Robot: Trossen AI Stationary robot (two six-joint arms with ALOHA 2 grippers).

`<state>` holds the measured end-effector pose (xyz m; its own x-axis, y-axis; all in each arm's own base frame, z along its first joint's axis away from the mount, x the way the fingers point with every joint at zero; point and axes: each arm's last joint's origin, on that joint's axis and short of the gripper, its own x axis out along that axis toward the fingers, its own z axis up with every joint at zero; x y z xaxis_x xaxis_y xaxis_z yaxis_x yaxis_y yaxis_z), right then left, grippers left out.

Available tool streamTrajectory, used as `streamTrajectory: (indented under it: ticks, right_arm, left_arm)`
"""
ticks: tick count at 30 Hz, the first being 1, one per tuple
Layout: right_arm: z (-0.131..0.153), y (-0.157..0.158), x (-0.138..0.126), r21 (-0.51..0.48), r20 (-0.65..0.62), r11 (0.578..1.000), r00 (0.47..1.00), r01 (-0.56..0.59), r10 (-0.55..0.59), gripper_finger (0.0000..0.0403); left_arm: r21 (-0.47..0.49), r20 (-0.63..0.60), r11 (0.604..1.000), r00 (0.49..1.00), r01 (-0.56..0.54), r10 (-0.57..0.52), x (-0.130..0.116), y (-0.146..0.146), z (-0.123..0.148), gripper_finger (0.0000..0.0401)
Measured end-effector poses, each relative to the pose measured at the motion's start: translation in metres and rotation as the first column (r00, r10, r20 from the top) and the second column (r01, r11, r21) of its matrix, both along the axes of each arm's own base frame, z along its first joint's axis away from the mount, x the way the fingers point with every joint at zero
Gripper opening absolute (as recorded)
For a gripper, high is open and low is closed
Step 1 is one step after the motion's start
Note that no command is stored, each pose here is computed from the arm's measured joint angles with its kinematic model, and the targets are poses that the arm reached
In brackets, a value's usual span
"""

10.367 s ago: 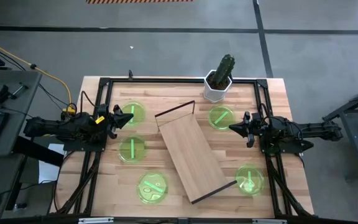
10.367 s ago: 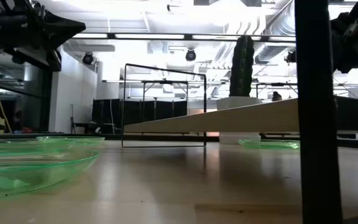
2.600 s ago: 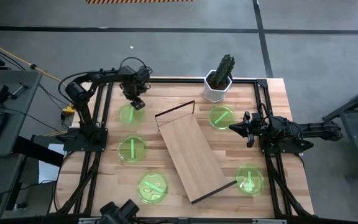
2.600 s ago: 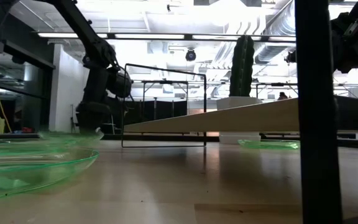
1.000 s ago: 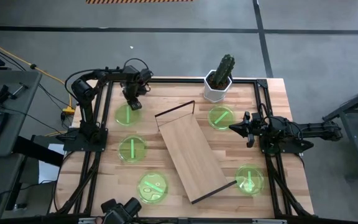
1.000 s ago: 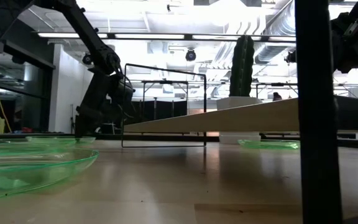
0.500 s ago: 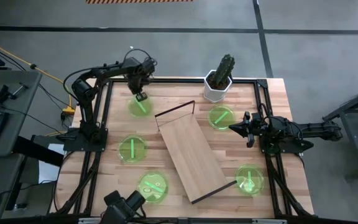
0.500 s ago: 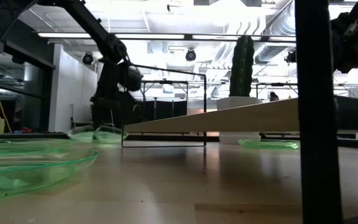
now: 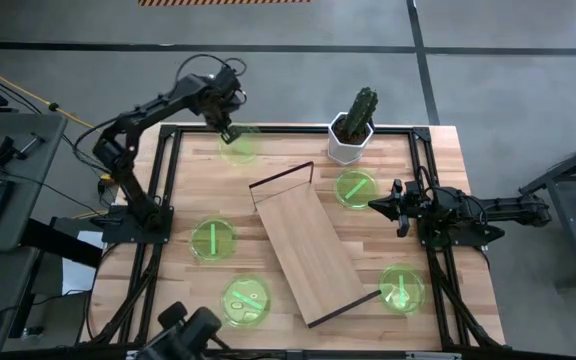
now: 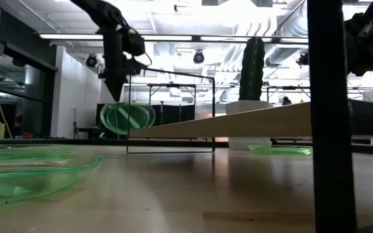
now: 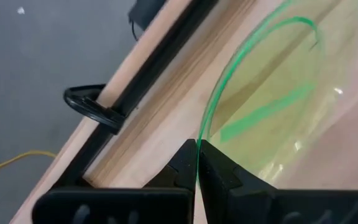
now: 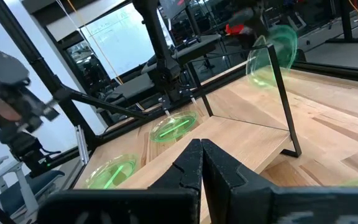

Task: Place and stack plates onto a shelf
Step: Put the top left green plate on the shelf

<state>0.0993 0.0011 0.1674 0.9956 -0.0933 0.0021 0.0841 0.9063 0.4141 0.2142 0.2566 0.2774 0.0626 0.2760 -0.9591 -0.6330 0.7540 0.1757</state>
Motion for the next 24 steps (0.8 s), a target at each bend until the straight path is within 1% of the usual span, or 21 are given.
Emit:
streamTrajectory:
  ticks: [8,11,13,15,16,19,22,24]
  right_arm:
    - [0.0,0.0,0.0,0.001,0.001,1.0,1.0,0.0,0.0,0.0]
    - [0.0,0.0,0.0,0.001,0.0,1.0,1.0,0.0,0.0,0.0]
    - [0.0,0.0,0.0,0.001,0.0,1.0,1.0,0.0,0.0,0.0]
    - [0.0,0.0,0.0,0.0,0.0,1.0,1.0,0.0,0.0,0.0]
    - [0.0,0.0,0.0,0.0,0.0,1.0,1.0,0.0,0.0,0.0]
    - [0.0,0.0,0.0,0.0,0.001,1.0,1.0,0.0,0.0,0.0]
    - [0.0,0.0,0.0,0.002,0.0,1.0,1.0,0.0,0.0,0.0]
    - [0.0,0.0,0.0,0.0,0.0,1.0,1.0,0.0,0.0,0.0]
  left_arm:
    - [0.082,0.152,0.995,0.987,-0.064,0.051,-0.02,-0.025,0.047,0.0]
    - [0.114,0.21,0.989,0.975,-0.094,0.068,-0.028,-0.036,0.064,0.0]
    - [0.121,0.272,0.987,0.96,-0.107,0.071,-0.034,-0.047,0.077,0.0]
    - [0.126,0.354,0.985,0.933,-0.12,0.068,-0.038,-0.059,0.091,0.0]
    - [0.135,0.407,0.983,0.911,-0.128,0.063,-0.04,-0.066,0.099,0.0]
    - [0.151,0.558,0.979,0.829,-0.136,0.029,-0.038,-0.087,0.12,0.0]
    - [0.133,0.641,0.987,0.767,-0.085,-0.021,-0.027,-0.112,0.131,0.0]
    - [0.103,0.668,0.994,0.742,-0.025,-0.051,-0.013,-0.131,0.132,0.0]
